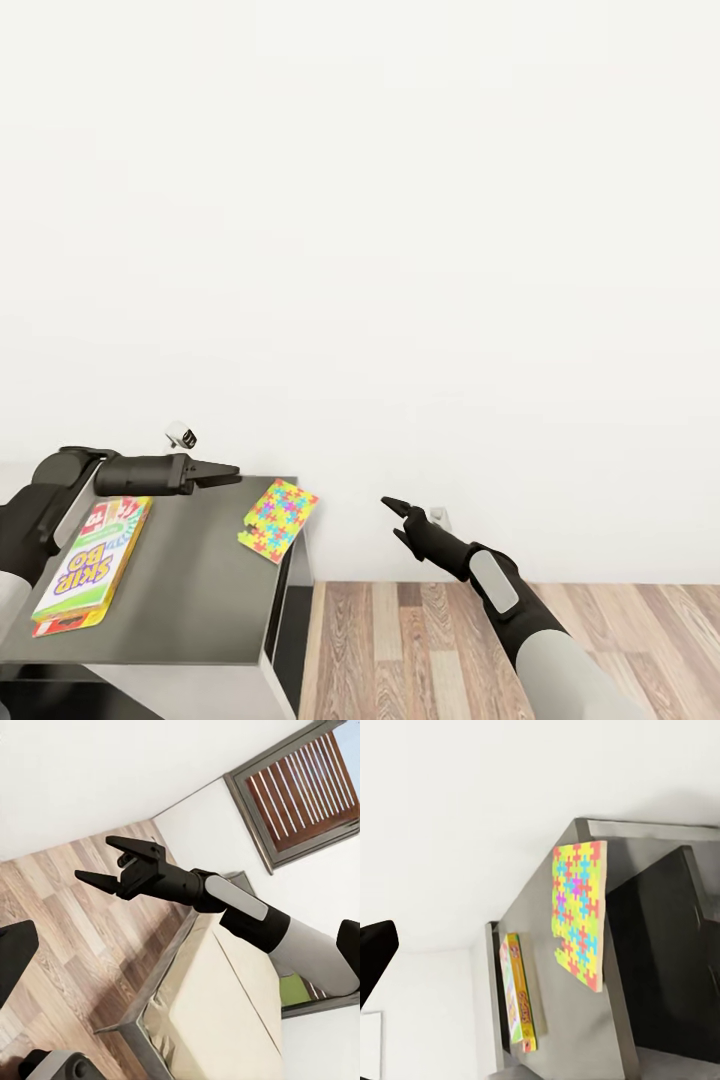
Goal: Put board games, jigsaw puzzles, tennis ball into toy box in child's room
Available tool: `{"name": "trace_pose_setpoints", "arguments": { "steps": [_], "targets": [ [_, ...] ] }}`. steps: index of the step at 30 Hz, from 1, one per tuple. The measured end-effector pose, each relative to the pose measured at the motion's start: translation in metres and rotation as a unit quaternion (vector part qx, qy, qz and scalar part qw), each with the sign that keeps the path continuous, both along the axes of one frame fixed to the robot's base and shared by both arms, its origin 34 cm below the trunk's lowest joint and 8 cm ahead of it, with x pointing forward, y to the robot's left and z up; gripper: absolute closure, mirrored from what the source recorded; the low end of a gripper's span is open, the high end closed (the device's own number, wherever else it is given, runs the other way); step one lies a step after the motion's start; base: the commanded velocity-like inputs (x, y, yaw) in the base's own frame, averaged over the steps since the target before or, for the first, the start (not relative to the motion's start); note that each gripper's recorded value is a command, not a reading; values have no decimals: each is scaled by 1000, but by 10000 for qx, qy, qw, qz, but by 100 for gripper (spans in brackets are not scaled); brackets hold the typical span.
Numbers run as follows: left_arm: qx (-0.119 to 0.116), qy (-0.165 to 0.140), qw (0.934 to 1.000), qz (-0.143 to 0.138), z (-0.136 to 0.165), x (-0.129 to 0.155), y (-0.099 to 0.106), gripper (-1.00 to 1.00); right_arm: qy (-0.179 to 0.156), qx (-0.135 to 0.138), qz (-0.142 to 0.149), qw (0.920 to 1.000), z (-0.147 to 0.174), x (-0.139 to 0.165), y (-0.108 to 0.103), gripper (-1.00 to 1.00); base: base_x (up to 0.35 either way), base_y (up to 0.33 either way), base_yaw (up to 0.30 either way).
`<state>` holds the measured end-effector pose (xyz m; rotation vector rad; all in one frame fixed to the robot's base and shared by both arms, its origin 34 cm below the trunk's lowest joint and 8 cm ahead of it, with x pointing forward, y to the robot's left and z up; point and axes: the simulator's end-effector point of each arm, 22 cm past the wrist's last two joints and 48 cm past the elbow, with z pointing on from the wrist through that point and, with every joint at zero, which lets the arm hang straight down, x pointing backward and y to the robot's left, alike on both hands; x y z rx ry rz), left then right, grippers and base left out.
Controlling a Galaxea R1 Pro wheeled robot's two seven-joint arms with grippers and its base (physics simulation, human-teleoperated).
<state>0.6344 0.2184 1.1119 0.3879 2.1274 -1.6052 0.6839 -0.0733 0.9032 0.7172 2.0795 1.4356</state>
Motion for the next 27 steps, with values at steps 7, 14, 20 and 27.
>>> {"name": "trace_pose_setpoints", "arguments": {
  "steps": [7, 14, 20, 27],
  "targets": [
    [-1, 13, 10000, -2, -2, -1, 0, -100, 3, 3, 0, 10000, 0, 0, 0, -100, 22, 47, 0],
    [-1, 1, 10000, 2, -2, -1, 1, -100, -1, 6, 2, 10000, 0, 0, 1, -100, -12, 119, 0],
    [2, -3, 10000, 2, -2, -1, 1, -100, -2, 12, 5, 10000, 0, 0, 2, -100, 11, 155, 0],
    [-4, -3, 10000, -1, -1, -1, 0, -100, -2, 16, 7, 10000, 1, 0, 2, -100, 54, 86, 0]
  ]
}}
